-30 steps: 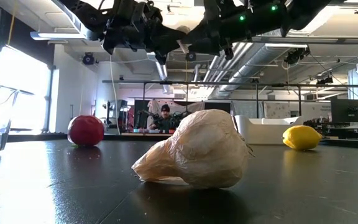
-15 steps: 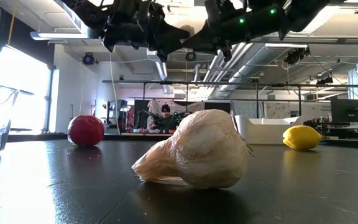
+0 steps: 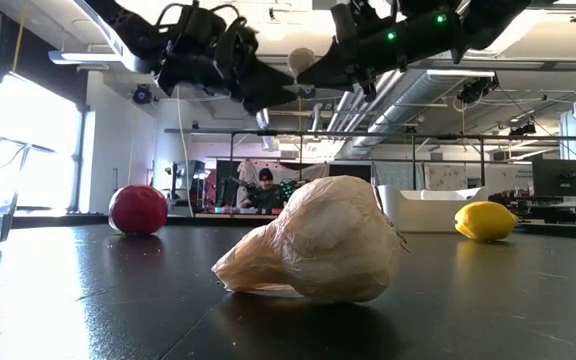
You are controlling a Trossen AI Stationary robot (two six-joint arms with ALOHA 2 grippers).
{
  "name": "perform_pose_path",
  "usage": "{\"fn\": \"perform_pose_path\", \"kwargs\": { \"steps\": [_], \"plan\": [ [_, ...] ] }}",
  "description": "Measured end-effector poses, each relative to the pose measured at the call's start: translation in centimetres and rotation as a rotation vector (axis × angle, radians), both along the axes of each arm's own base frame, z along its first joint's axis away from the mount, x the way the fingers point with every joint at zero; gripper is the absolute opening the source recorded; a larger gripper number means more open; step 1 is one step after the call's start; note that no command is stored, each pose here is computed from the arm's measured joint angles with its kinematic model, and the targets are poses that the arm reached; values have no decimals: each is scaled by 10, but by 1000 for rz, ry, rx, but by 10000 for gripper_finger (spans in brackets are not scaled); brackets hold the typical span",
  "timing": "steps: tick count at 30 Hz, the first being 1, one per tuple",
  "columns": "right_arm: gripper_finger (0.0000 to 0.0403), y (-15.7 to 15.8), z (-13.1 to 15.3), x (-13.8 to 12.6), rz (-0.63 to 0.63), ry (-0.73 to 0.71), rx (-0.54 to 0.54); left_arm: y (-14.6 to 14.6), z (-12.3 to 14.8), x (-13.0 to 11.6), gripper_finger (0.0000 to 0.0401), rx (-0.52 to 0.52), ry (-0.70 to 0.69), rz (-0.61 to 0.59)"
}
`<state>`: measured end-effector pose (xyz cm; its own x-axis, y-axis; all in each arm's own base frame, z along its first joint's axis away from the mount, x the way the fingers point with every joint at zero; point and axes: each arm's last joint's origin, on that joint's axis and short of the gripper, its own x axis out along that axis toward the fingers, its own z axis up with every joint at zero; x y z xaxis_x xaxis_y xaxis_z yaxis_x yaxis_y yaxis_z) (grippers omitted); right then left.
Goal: Sort produce into baskets
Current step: Put the garlic into the white bin
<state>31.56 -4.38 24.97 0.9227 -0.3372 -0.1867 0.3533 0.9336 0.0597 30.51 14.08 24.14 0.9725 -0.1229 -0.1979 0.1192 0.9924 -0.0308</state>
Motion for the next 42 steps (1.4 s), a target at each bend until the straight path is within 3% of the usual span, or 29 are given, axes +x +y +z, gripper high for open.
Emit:
{"fn": "perform_pose_path", "kwargs": {
  "steps": [8, 16, 22, 28, 35, 38, 42],
  "plan": [
    [3, -17, 13, -32, -202, 115, 61, 3, -24, -15, 243, -36, 21, 31],
    [3, -66, -11, -92, -533, 495, 299, -1, -37, -21, 243, -71, 44, 33],
    [3, -101, -22, -111, -658, 494, 473, -1, -38, -22, 243, -71, 39, 32],
    [7, -124, -37, -117, -682, 502, 582, -1, -38, -22, 243, -86, 41, 35],
    [13, -131, -44, -112, -640, 510, 559, -1, -38, -22, 243, -86, 42, 35],
    [40, -132, -44, -112, -640, 515, 549, -1, -38, -22, 243, -86, 42, 35],
    [107, -132, -44, -112, -640, 516, 547, -1, -38, -22, 243, -86, 42, 35]
  ]
}}
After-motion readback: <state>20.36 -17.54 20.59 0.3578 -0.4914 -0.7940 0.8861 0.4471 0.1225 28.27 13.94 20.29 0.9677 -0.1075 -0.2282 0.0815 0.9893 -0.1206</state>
